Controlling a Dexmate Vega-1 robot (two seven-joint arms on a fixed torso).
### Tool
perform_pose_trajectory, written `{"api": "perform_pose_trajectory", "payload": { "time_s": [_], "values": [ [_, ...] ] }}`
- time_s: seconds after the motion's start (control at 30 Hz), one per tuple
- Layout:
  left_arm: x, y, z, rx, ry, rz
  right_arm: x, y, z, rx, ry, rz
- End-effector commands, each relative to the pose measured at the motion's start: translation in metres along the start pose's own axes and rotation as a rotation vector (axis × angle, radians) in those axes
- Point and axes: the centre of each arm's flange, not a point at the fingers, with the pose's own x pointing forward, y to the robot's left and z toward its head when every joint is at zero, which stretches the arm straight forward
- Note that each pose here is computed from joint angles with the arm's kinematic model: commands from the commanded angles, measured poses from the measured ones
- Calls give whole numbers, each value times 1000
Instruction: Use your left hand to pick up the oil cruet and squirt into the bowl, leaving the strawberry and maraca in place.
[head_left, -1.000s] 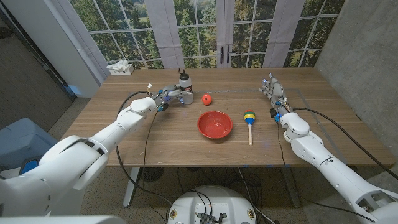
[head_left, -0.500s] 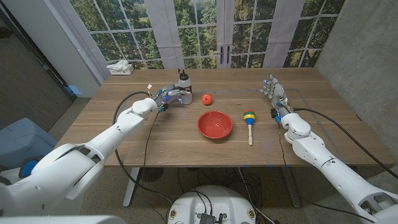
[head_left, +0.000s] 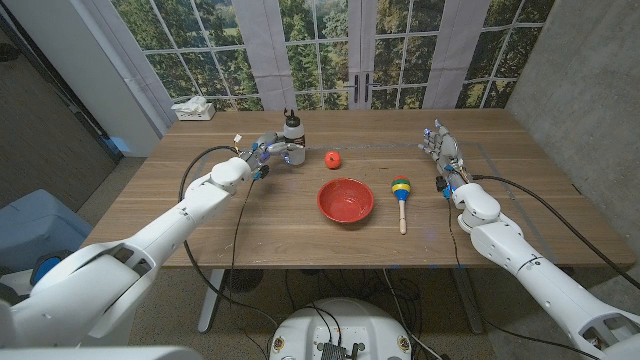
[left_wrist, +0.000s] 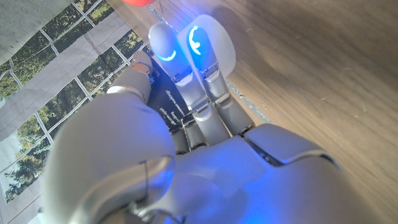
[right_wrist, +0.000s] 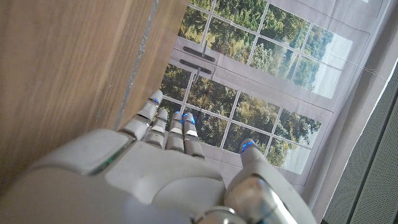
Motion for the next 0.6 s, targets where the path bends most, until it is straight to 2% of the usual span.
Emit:
{"api": "perform_pose_trajectory", "payload": {
  "time_s": [0.03,0.6],
  "values": [
    [-13,5,6,13,-19,14,-2,4,0,0,-3,-1],
    [-38,11,16,18,-40,8,-2,10,-2,-1,-9,3]
  ]
}}
